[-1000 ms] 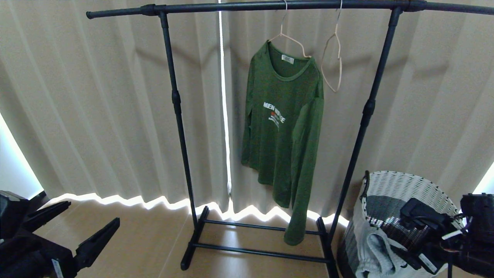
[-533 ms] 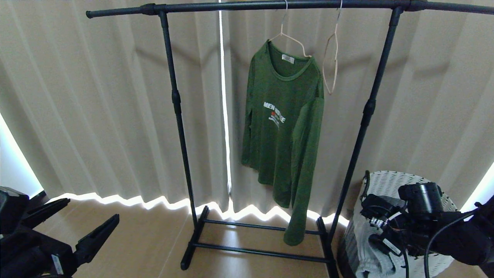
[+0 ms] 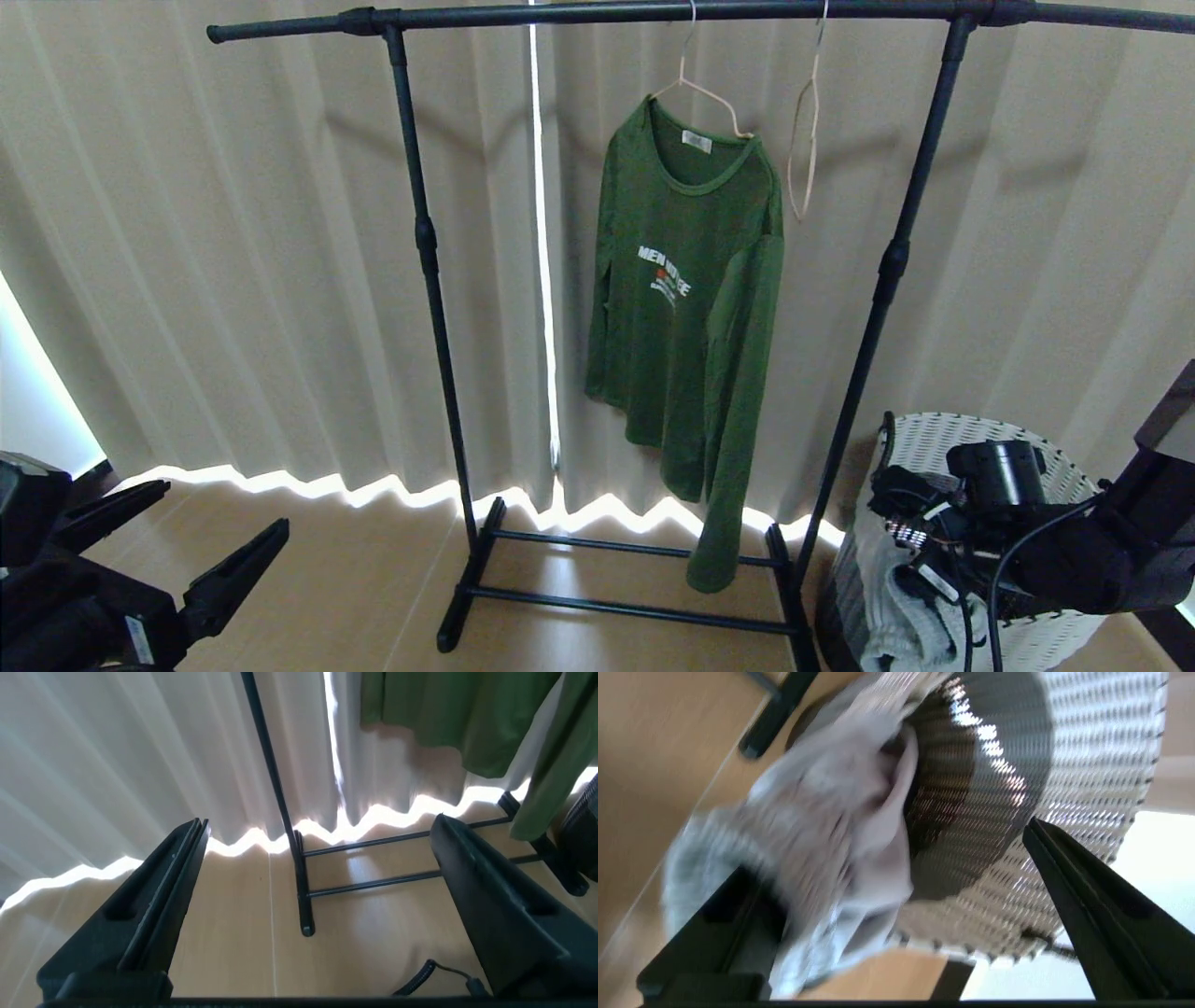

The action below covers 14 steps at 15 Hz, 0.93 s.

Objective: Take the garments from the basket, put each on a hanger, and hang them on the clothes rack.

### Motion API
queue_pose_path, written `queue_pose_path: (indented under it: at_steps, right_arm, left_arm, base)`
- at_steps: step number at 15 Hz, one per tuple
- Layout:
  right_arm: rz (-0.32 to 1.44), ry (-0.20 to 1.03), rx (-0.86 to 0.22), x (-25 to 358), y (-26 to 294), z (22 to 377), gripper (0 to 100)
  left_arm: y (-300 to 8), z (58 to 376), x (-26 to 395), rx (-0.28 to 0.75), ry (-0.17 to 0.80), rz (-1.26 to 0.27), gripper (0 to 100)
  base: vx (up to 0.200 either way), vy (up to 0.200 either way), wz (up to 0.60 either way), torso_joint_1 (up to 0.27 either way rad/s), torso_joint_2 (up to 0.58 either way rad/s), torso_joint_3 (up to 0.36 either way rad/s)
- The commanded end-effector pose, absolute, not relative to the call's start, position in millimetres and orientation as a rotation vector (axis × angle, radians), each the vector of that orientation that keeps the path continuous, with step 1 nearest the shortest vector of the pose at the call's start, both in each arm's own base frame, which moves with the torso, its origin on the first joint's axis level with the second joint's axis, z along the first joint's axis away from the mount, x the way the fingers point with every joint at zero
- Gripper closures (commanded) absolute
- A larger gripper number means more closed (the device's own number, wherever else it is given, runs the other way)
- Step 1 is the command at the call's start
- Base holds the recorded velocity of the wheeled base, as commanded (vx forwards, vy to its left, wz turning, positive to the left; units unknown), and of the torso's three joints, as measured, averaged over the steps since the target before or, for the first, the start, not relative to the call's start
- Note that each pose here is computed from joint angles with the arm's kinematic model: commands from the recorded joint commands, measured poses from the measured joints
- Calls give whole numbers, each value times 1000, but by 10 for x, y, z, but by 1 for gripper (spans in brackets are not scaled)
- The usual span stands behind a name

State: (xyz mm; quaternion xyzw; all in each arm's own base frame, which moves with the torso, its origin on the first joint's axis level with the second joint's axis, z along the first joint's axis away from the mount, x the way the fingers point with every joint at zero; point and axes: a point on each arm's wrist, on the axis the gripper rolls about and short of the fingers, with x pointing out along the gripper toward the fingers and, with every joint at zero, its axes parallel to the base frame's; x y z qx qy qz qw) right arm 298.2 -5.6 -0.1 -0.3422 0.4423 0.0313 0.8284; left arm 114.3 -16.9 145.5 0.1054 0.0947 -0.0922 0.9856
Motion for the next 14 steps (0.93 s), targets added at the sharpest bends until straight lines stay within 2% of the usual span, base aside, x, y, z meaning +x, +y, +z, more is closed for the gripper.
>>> queue_pose_path:
  at_steps: [1, 2, 3, 5, 8, 9, 11, 14]
  right_arm:
    - [58, 920, -727, 3037, -57, -106, 0]
    - [47, 889, -726, 3059, -57, -153, 0]
    - [47, 889, -726, 3059, -57, -153, 100]
    - [40, 865, -723, 3060, -56, -126, 100]
    - [-9, 716, -710, 2858, -58, 448, 100]
    - [-42, 624, -705, 2701, -58, 752, 100]
    - [-100, 530, -685, 2446, -127, 1140, 100]
    - [-81, 418, -582, 2172, -127, 1566, 100]
  left_arm:
    - [-169, 1463, 1140, 212, 185, -185, 0]
    - [-169, 1465, 1138, 212, 184, -185, 0]
    - [-169, 1465, 1138, 212, 184, -185, 0]
    - [-166, 1475, 1118, 213, 173, -184, 0]
    - [-158, 1511, 1062, 211, 138, -180, 0]
    - [-154, 1519, 1036, 212, 125, -179, 0]
    - [-149, 1543, 993, 209, 99, -178, 0]
    - [-142, 1575, 932, 205, 64, -176, 0]
  base:
    - [0, 0, 0, 0, 0, 0]
    - [0, 0, 0, 0, 0, 0]
    - [0, 0, 0, 0, 0, 0]
    - [0, 0, 0, 0, 0, 0]
    - [0, 0, 0, 0, 0, 0]
    - [0, 0, 0, 0, 0, 0]
    - [0, 0, 0, 0, 0, 0]
    - [0, 0, 0, 0, 0, 0]
